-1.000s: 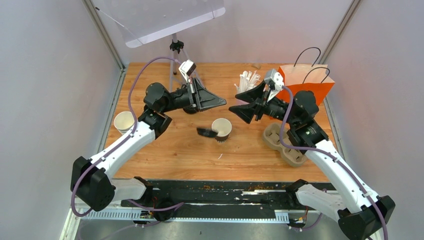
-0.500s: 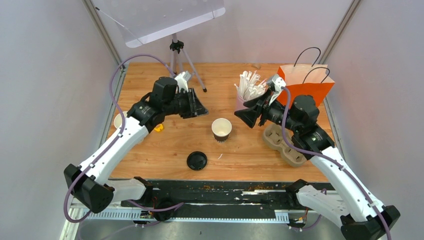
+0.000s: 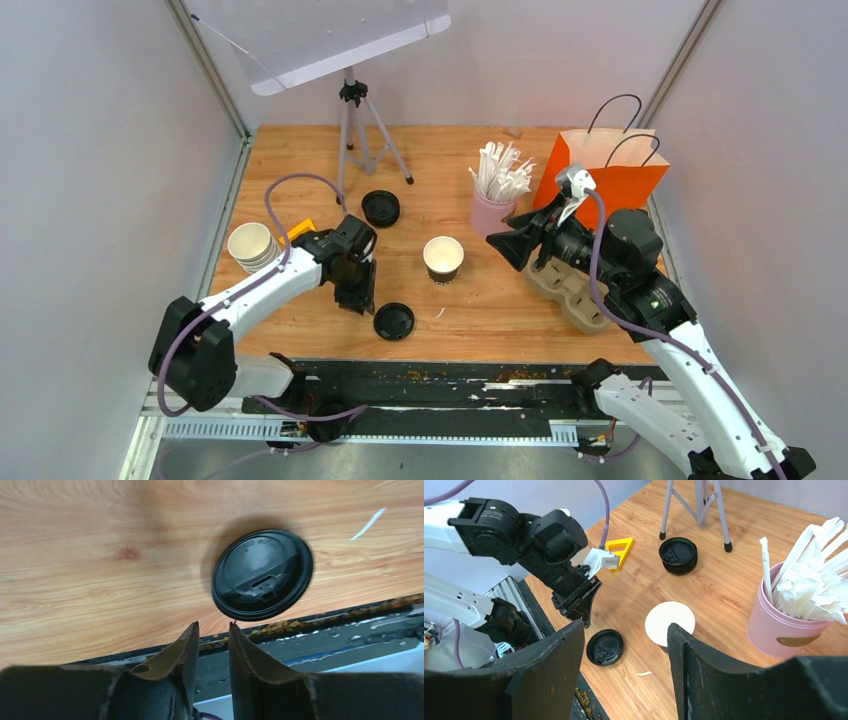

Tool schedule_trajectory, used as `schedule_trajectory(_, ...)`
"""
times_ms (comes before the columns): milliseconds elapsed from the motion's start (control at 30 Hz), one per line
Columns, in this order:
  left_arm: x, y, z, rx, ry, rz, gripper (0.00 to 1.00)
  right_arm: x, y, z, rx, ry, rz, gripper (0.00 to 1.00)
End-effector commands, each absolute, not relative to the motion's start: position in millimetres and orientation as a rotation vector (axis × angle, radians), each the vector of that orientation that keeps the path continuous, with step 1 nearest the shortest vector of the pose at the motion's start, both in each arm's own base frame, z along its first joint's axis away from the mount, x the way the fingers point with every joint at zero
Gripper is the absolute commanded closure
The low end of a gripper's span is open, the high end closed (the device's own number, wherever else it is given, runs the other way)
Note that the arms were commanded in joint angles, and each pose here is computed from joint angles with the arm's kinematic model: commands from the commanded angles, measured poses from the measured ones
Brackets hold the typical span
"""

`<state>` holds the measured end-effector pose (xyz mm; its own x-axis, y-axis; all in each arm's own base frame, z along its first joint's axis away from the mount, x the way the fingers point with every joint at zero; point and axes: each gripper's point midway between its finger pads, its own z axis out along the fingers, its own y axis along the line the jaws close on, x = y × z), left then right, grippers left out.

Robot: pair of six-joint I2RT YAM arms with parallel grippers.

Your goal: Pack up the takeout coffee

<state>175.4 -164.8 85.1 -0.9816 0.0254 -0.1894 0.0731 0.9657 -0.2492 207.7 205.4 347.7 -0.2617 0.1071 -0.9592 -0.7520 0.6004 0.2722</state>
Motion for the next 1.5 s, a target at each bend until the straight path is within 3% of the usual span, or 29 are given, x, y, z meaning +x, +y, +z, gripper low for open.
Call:
schedule_trajectory(0, 178.2, -167.7, 65.9, 0.110, 2.917, -0.385, 0.63, 207.6, 200.6, 364.6, -0.526, 1.599, 0.875, 0.38)
schedule_trajectory(567, 175.5, -181.4, 16.1, 0.170, 2.975, -0.411, 0.62, 215.3, 206.7, 359.4, -0.560, 1.598, 0.867, 0.35)
schedule_trajectory(633, 176.9, -179.6, 15.2, 0.180, 2.980, -0.389, 0.68, 216.7, 207.3, 358.3, -0.562, 1.603, 0.865, 0.35)
schedule_trajectory(767, 181.7, -177.6, 25.6, 0.200, 2.967, -0.358, 0.92, 215.8, 210.5, 353.6, -0.546, 1.636, 0.899, 0.35)
schedule_trajectory(867, 190.3, -183.9, 44.6, 0.206, 2.929, -0.386, 1.00, 213.4, 212.4, 346.1, -0.529, 1.664, 0.930, 0.33)
schedule_trajectory(933, 194.8, -189.1, 59.4, 0.200, 2.908, -0.419, 1.00, 212.3, 212.4, 341.6, -0.519, 1.676, 0.939, 0.31)
schedule_trajectory(1033, 202.1, -202.9, 88.9, 0.195, 2.853, -0.534, 1.00, 210.4, 214.8, 336.2, -0.516, 1.699, 0.965, 0.28)
schedule_trajectory(1233, 210.9, -237.1, 160.2, 0.074, 2.699, -0.957, 1.00, 175.9, 231.0, 353.5, -0.747, 1.487, 1.098, 0.07)
schedule_trajectory(1467, 197.5, -277.1, 232.6, -0.024, 2.565, -1.477, 1.00, 177.9, 230.5, 372.9, -0.864, 1.322, 0.988, 0.00)
